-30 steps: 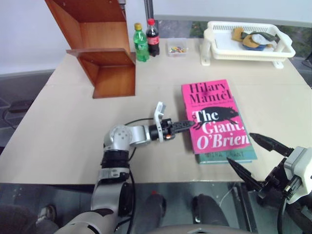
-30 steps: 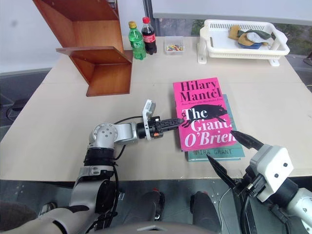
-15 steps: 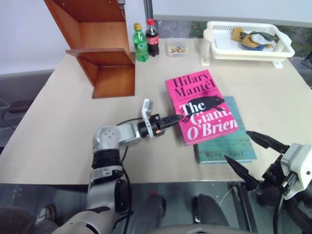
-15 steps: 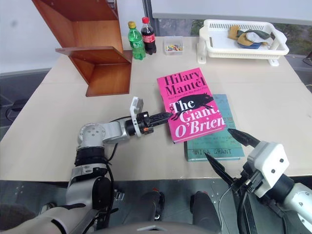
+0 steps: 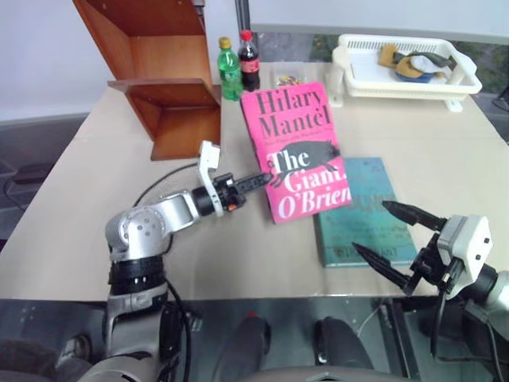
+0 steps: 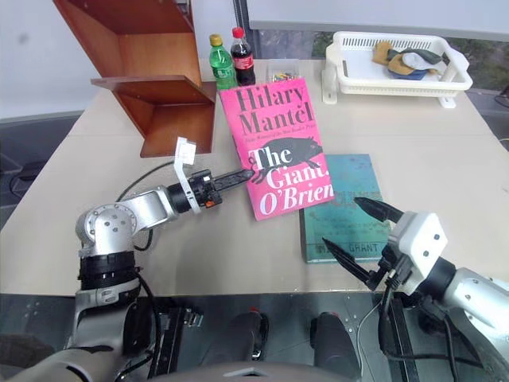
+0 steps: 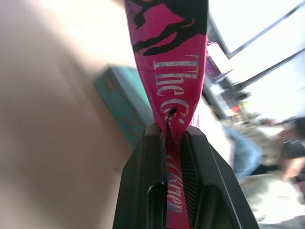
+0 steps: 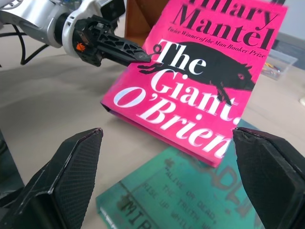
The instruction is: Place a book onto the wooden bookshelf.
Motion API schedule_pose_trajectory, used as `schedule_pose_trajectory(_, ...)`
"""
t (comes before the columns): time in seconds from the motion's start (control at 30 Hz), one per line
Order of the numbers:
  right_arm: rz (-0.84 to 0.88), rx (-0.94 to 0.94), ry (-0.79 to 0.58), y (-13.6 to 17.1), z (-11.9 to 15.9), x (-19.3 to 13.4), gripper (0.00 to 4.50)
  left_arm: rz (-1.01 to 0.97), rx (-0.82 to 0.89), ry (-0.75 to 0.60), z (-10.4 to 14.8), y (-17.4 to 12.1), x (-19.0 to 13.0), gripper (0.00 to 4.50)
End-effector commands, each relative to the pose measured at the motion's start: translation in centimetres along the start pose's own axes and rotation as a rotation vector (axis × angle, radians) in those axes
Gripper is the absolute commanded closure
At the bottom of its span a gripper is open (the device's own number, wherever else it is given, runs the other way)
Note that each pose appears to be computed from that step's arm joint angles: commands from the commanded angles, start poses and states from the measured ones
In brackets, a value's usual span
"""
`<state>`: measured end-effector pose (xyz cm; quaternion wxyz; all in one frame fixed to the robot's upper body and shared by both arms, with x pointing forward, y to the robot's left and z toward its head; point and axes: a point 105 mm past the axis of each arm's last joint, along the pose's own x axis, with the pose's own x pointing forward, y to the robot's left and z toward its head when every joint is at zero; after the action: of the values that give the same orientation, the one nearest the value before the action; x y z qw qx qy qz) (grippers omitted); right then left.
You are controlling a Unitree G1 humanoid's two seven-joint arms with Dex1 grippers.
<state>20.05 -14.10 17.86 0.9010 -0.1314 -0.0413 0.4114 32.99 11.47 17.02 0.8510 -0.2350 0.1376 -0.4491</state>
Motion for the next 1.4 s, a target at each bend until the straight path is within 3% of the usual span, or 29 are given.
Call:
schedule_pose_trajectory(0.03, 0.029, -0.014, -0.02, 0.0, 0.3, 0.3, 0.0, -0.005, 0.283, -0.067, 2.3, -1.8, -0.4, 4.41)
schedule_pose_trajectory(0.1, 0.041, -0.017, -0.024, -0.2, 0.3, 0.5, 0.0, 0.059, 0.543, -0.072, 3.0, -2.0, -0.5, 4.41)
schedule_pose_trajectory(0.53, 0.115, -0.019, -0.062, -0.8, 0.1, 2.0, 0.0, 0.219, 1.759, -0.265, 10.1, -7.2, -1.1, 4.41)
schedule_pose_trajectory(0.7, 0.145, -0.016, -0.079, -0.9, 0.0, 2.7, 0.0, 0.209, 2.104, -0.341, 12.8, -10.1, -1.5, 4.41)
schedule_pose_trajectory(0.8, 0.16, -0.015, -0.089, -1.0, -0.1, 3.1, 0.0, 0.192, 2.219, -0.258, 13.7, -10.1, -1.8, 4.41)
schedule_pose_trajectory(1.03, 0.197, -0.007, -0.125, -1.0, -0.3, 4.4, 0.0, 0.488, 2.365, 0.118, 18.9, -6.6, -6.0, 4.41)
schedule_pose_trajectory(1.2, 0.239, -0.007, -0.152, -0.9, -0.2, 5.5, 0.0, 0.618, 2.324, 0.261, 21.0, -4.9, -8.7, 4.41)
schedule_pose_trajectory(1.4, 0.246, -0.053, -0.227, -1.5, 1.9, 6.2, 0.0, 0.769, 2.121, 0.481, 21.7, -0.8, -12.0, 4.41)
